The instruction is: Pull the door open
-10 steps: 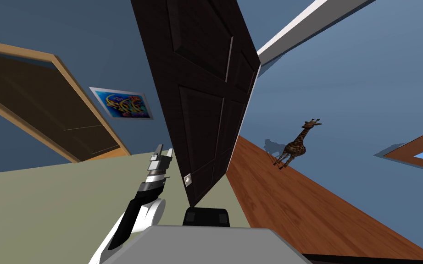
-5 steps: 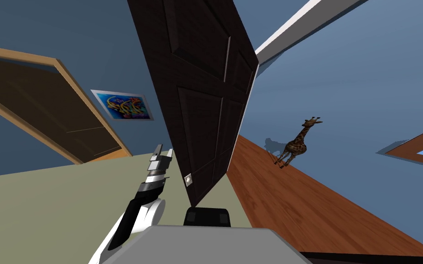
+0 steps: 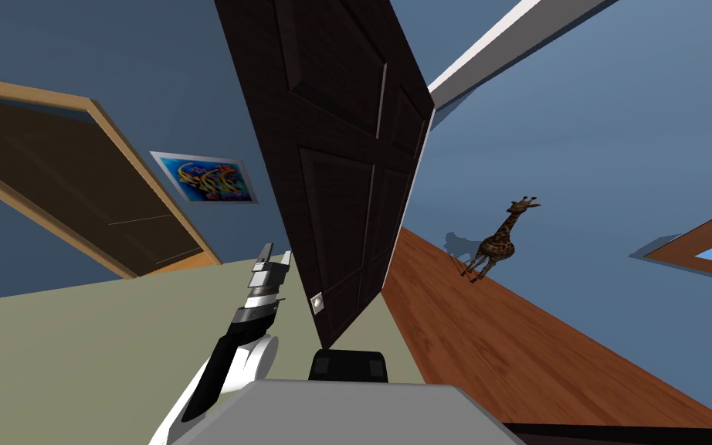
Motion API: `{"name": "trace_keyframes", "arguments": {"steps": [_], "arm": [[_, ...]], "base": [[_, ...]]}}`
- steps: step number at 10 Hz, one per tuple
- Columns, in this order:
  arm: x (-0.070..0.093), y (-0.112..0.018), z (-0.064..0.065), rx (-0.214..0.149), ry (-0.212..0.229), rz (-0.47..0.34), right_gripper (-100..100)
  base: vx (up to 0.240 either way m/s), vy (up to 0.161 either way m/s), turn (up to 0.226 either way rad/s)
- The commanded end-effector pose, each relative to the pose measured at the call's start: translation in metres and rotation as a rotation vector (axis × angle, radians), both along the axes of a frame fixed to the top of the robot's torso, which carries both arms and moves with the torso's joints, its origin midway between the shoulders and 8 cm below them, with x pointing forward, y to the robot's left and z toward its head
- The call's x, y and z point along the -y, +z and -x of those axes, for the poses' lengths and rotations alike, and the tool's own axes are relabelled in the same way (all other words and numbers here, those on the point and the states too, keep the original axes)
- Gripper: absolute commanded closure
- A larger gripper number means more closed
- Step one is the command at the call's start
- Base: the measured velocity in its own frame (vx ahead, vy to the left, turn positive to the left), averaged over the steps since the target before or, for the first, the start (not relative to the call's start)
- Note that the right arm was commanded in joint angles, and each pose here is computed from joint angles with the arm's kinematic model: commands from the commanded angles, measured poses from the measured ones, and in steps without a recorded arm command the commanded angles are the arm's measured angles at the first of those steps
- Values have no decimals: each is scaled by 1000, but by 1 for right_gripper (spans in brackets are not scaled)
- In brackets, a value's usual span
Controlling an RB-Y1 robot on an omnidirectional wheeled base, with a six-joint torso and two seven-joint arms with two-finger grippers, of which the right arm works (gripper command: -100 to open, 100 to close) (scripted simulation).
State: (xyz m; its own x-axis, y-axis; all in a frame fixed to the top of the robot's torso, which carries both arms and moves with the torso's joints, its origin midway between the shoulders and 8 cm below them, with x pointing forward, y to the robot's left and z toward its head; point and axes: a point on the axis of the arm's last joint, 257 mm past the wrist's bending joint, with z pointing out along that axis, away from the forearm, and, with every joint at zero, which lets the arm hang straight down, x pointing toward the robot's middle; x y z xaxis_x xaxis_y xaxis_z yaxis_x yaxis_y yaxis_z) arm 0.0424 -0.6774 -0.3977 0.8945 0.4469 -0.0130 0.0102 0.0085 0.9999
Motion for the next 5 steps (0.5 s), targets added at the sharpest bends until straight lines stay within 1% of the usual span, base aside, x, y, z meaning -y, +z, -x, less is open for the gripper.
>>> {"name": "trace_keyframes", "arguments": {"steps": [1, 2, 3, 4, 5], "arm": [[-1, 0, -10, 4, 25, -1, 100], [1, 7, -18, 24, 36, 12, 100], [2, 9, -21, 31, 40, 17, 100], [2, 7, -8, 20, 18, 6, -100], [3, 7, -1, 18, 7, 3, -100]], "base": [[60, 163, -93], [69, 149, -36], [36, 74, 29], [28, 146, -25], [14, 212, -70]]}}
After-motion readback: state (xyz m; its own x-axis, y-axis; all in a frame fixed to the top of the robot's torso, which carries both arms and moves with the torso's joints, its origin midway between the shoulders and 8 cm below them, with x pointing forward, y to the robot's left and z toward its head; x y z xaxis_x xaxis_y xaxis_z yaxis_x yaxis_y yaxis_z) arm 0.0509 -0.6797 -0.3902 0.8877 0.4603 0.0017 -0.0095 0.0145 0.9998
